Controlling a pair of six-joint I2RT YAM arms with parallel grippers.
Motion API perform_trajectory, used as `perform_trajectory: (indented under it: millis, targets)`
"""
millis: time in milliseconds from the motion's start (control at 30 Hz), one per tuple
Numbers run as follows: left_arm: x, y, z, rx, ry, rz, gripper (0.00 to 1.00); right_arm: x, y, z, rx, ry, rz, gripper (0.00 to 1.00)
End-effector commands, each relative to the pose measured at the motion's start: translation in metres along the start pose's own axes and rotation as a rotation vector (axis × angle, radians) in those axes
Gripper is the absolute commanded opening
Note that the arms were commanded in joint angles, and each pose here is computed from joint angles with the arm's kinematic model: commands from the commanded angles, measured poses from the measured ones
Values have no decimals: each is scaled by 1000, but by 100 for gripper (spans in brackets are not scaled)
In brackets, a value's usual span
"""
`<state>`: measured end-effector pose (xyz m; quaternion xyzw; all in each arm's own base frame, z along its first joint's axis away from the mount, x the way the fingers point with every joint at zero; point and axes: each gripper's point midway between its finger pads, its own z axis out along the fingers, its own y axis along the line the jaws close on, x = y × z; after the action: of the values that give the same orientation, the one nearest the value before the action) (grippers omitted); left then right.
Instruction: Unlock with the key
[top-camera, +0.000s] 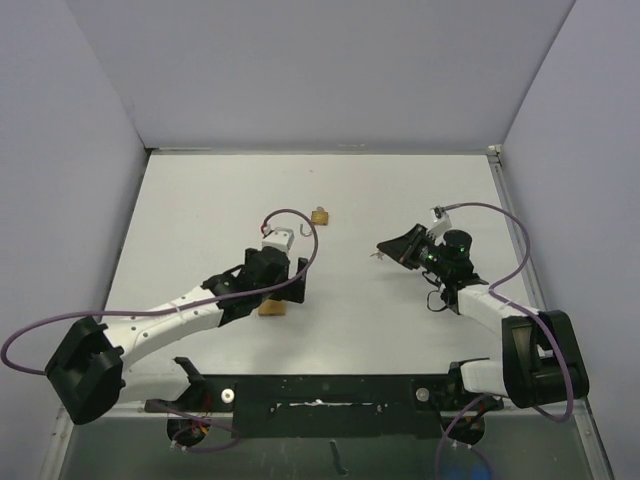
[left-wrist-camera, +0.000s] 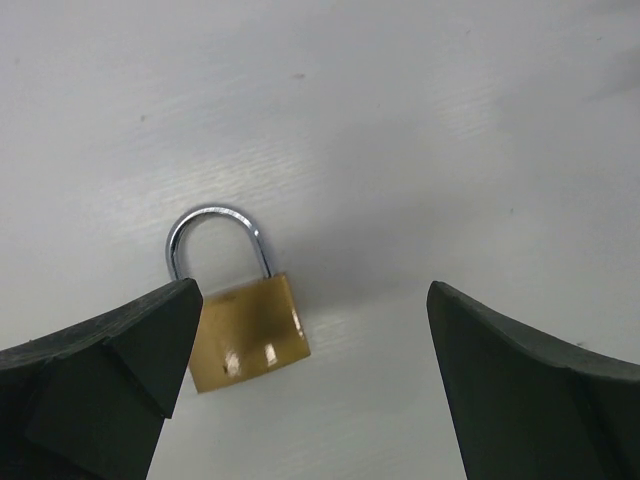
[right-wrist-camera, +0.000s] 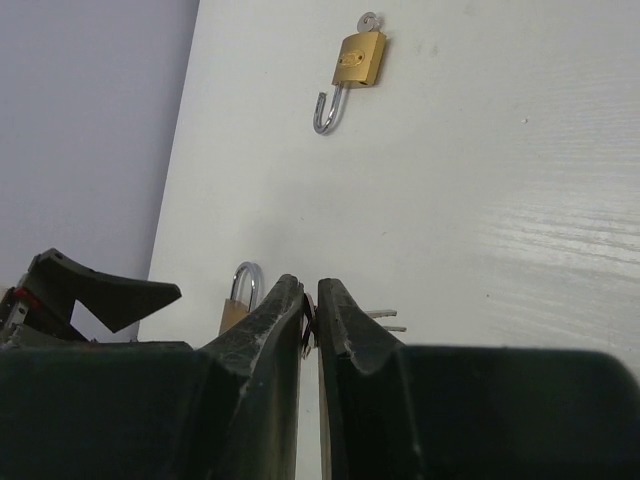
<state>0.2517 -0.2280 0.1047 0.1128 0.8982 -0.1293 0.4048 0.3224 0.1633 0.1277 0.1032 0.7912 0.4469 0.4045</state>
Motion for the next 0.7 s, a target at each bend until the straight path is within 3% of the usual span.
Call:
perform_trajectory:
  millis: [0, 267, 667]
  targets:
    - [23, 27, -21, -121, 31, -184, 98, -20, 12, -1, -28, -67, -66, 0]
    - [69, 42, -28, -209, 115, -330, 98, -20, 14, -3, -37, -62, -71, 0]
    - [94, 40, -20, -197, 150, -364, 98, -21, 16, -4, -37, -59, -83, 0]
